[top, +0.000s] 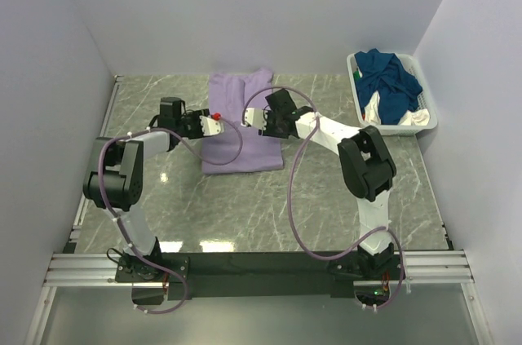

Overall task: Fold and stack the t-shirts
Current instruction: Fold the tshirt

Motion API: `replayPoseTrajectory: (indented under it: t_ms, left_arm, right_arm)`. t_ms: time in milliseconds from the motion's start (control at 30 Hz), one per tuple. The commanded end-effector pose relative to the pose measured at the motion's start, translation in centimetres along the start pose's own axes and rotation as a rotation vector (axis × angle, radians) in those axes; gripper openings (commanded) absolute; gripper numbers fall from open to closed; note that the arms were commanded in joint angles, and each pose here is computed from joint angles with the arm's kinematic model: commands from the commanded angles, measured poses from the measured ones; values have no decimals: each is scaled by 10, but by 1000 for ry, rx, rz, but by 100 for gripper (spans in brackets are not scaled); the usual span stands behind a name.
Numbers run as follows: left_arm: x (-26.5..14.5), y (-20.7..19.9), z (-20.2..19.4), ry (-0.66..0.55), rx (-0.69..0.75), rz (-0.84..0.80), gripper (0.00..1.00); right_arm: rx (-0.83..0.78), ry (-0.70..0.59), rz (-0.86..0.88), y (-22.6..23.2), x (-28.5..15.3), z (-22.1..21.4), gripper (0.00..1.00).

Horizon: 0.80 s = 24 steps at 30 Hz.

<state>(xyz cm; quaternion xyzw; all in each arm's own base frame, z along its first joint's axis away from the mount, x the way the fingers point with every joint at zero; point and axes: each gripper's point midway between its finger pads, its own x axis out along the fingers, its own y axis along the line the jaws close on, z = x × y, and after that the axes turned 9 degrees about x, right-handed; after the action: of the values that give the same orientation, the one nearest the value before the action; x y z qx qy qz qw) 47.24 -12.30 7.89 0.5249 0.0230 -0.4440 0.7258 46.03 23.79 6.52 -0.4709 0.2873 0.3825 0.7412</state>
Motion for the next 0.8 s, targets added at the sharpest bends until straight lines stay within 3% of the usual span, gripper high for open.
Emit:
replayPoseTrajectory:
  t_ms: [0,133,300,533,767]
  left_arm:
    - [-15,35,0,17,-88,80,47]
    - [-42,43,3,15,-249,55,46]
    - [-66,6,33,-35,-548,-79,44]
    - [-67,-34,65,-76,-1096,-220,43]
    - [-55,-79,74,-76,-1458,-376,41]
  right_arm:
    - [101,-46,-128,-40,-41,12,46]
    - [188,-63,-80,-35,-64,14,41]
    - [374,-70,162,19,-75,18,30]
    - [682,-60,443,72,-70,29,30]
    - [899,34,607,103,-45,14,29]
